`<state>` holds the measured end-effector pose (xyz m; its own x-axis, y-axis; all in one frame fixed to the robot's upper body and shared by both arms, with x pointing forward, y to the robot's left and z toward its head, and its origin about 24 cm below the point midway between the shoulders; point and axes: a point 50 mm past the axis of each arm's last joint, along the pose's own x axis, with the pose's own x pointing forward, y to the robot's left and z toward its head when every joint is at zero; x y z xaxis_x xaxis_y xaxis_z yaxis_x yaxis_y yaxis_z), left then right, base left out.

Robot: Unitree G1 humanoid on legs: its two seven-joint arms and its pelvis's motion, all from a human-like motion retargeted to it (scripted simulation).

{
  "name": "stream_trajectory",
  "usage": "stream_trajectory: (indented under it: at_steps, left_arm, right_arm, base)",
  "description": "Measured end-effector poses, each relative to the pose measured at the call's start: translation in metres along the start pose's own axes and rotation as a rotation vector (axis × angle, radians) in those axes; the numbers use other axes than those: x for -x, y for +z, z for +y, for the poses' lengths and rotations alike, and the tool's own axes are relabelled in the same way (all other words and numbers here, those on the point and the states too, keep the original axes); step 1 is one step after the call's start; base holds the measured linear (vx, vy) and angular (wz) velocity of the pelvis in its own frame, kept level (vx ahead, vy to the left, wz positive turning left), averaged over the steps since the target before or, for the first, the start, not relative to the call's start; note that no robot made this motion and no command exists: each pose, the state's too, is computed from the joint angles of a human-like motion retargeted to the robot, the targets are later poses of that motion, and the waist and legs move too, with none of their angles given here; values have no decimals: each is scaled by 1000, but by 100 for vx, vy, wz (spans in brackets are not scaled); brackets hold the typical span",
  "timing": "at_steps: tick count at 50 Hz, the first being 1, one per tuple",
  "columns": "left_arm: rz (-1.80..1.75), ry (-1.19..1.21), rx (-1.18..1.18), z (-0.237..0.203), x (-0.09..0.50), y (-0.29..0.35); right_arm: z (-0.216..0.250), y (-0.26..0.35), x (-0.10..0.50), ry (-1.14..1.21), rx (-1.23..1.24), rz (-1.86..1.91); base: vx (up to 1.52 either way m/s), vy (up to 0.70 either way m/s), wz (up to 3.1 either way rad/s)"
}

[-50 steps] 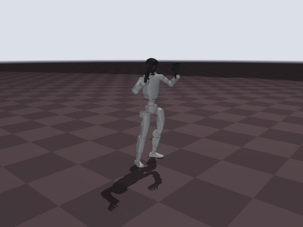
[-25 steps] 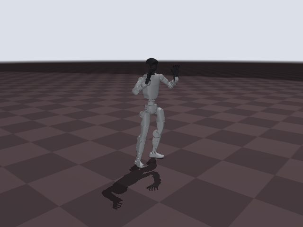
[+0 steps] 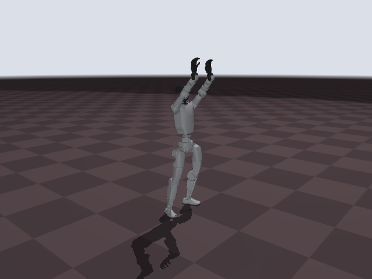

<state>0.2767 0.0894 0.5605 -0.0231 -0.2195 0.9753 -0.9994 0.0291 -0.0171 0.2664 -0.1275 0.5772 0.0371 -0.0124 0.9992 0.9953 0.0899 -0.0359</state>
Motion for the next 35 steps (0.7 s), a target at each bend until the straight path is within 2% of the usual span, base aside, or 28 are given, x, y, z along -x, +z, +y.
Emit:
stream_trajectory:
  at_steps: [5, 10, 15, 19, 25, 30, 35]
  left_arm:
    - [6, -17, 193, -5, 6, 11]
    - [33, 1, 464, -4, 25, 7]
    - [-37, 27, 652, 15, 64, -3]
    - [-71, 80, 665, 39, 114, -27]
    - [14, 292, 561, 58, 205, -51]
    - [96, 185, 519, 46, 256, -51]
    - [125, 113, 488, 43, 277, -53]
  right_arm:
    - [1, -3, 7, -37, 68, -184]
    - [3, -14, 28, -48, -104, -214]
    - [-19, -22, 74, -122, -295, -337]
    - [-41, -35, 132, -99, -383, -436]
    - [-53, -63, 220, -26, -294, -477]
    - [-39, -74, 255, 87, -231, -440]
    - [-32, -79, 267, 108, -256, -364]
  base:
    - [2, 0, 8]
    - [0, 0, 0]
    - [0, 0, 0]
    - [0, 0, 0]
    - [-1, 0, -8]
    - [-3, 0, -42]
    - [-3, -1, -32]
